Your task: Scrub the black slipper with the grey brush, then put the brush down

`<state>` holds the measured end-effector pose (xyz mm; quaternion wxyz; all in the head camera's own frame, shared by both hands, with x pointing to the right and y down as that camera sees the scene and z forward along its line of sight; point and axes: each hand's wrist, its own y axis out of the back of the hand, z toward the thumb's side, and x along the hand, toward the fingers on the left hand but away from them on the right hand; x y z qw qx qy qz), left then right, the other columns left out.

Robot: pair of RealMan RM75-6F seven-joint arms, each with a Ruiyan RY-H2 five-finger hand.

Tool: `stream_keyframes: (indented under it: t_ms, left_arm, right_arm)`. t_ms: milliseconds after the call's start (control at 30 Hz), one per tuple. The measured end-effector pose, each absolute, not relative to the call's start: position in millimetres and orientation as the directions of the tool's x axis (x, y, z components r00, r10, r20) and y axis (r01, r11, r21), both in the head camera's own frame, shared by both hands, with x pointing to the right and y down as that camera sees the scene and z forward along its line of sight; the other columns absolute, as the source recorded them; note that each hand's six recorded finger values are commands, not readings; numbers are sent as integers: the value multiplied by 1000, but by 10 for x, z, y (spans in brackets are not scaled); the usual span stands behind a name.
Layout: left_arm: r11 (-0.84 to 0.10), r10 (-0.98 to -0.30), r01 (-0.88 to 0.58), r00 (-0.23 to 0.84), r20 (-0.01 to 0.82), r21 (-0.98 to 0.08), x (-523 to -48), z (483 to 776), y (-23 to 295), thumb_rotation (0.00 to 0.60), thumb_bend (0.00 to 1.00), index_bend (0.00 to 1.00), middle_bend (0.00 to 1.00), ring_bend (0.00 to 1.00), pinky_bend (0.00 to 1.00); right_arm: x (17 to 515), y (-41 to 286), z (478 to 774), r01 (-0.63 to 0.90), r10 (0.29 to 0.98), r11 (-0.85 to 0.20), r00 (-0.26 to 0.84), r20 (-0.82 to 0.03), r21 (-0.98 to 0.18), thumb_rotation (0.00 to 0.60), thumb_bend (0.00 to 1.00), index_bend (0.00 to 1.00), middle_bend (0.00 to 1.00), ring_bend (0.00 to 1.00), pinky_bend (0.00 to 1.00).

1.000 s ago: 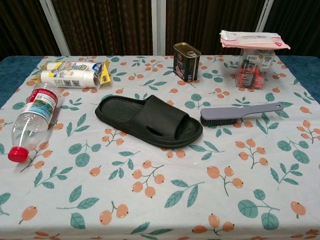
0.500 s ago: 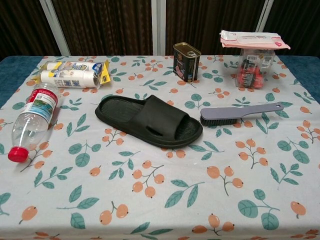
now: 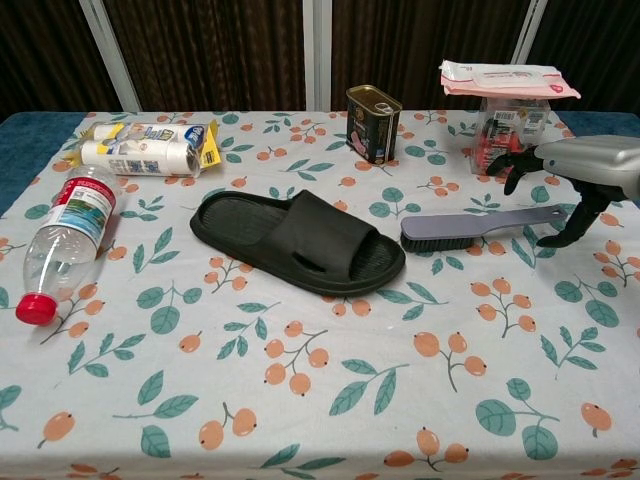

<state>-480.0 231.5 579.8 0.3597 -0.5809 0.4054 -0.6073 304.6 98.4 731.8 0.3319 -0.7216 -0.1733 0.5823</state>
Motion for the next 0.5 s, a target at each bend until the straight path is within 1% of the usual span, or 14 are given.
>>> stream_keyframes:
  t_ms: [33,100,133,167,267,367,500]
  left_arm:
    - [-413,-908,-35,-67,415,-910,-4801,5801,2315,600,159,148,175,102,148]
    - [-413,-908,-36,-66,414,-910,-4800,5804,2313,600,159,148,175,102,149]
    - [-412,-908,-36,-66,414,-910,-4799,5805,2312,600,158,148,175,101,149]
    - [-412,-908,-37,-66,414,-910,-4800,5805,2313,600,159,148,175,102,149]
    - [-413,-907,-38,-72,415,-910,-4813,5804,2322,600,159,148,175,102,149]
    - [-415,-905,-42,-79,417,-909,-4829,5809,2339,600,159,148,175,102,149]
    - [-415,-905,-45,-86,417,-909,-4849,5810,2361,600,158,152,175,102,149]
  right_arm:
    - [3040,983,7346,-141,633,-722,259,-729,-677,600,104,196,275,98,129]
    - [3021,972,7408,-154,627,-725,256,-735,-672,600,110,292,324,158,176]
    - [3011,963,7434,-158,626,-725,254,-737,-670,600,113,320,338,176,194]
    - [2999,952,7458,-162,626,-725,252,-738,-670,600,115,387,376,225,243]
    - [2965,903,7531,-165,629,-723,246,-738,-671,600,118,504,456,320,352]
    - [2944,859,7602,-173,624,-726,239,-744,-665,600,120,547,498,371,405]
    - [2876,834,7666,-170,613,-736,242,-752,-655,600,118,584,524,426,476]
